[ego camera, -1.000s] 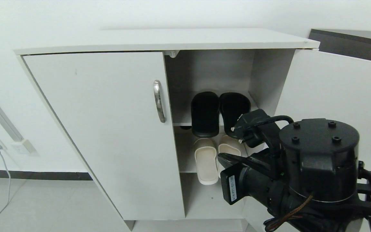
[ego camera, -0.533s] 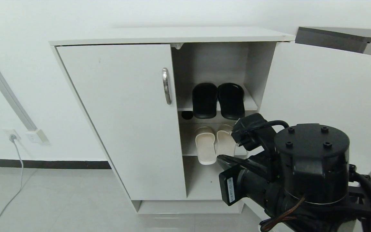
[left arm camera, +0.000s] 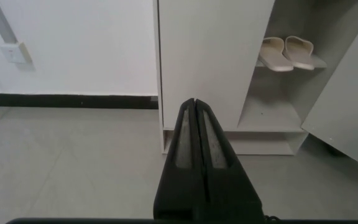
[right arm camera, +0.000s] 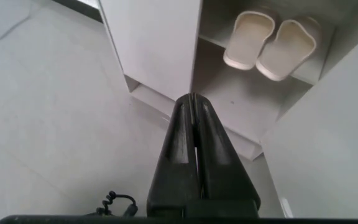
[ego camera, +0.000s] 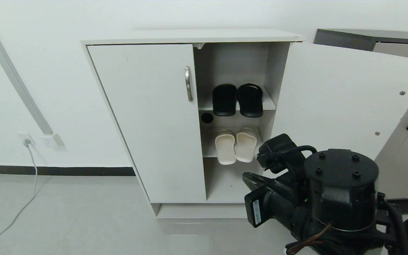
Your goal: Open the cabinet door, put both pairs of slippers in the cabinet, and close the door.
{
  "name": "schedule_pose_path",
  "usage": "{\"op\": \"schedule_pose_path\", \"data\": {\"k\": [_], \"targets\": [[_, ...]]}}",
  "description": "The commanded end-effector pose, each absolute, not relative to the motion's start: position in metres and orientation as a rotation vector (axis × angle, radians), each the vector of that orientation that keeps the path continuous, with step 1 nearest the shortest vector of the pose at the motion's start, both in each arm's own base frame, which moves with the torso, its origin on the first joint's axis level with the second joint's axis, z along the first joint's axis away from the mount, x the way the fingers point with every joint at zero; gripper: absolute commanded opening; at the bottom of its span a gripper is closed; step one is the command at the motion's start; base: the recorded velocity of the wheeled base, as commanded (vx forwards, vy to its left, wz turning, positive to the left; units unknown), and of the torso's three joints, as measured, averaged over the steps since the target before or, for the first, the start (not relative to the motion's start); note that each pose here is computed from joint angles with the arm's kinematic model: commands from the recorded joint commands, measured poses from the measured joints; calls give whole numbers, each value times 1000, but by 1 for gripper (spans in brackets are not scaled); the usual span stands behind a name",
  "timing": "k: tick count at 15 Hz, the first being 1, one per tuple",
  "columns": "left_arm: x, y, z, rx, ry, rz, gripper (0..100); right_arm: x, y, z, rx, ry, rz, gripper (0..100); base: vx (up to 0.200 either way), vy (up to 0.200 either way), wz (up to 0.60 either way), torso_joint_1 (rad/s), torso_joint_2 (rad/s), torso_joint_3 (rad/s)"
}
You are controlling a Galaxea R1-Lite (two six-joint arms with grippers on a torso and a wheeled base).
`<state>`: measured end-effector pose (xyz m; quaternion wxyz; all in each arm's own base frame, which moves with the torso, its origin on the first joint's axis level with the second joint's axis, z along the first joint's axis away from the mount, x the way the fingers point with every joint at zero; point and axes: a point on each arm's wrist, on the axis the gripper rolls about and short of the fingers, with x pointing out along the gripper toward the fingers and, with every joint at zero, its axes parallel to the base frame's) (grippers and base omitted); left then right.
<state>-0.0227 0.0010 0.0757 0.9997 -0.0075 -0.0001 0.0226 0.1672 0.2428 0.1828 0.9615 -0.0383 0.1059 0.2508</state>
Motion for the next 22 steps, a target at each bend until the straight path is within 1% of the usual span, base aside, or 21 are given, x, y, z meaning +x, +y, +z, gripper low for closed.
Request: {"op": "schedule_pose_path", "data": {"k": [1, 4, 8, 11, 14, 22], "targets": [[-23, 1, 76, -15, 0, 46, 0, 171, 241, 177, -90, 229, 492, 0, 0, 0, 0, 0, 0, 0], [-23, 1, 76, -15, 0, 46, 0, 173, 243, 170, -104, 248, 490, 0, 0, 0, 0, 0, 0, 0], [-23, 1, 76, -15, 0, 46, 0, 179, 239, 169, -99, 247, 466, 0, 0, 0, 0, -1, -51, -51], [-23, 1, 76, -15, 0, 46, 0, 180, 238, 170, -97, 241, 464, 0, 0, 0, 0, 23, -209, -341], [-23, 1, 76, -15, 0, 46, 0, 180, 239, 171, -96, 240, 464, 0, 0, 0, 0, 43, -541, -364], [-23, 1, 76, -15, 0, 46, 0, 183, 239, 166, -106, 252, 457, 0, 0, 0, 0, 136, -469, -334]]}}
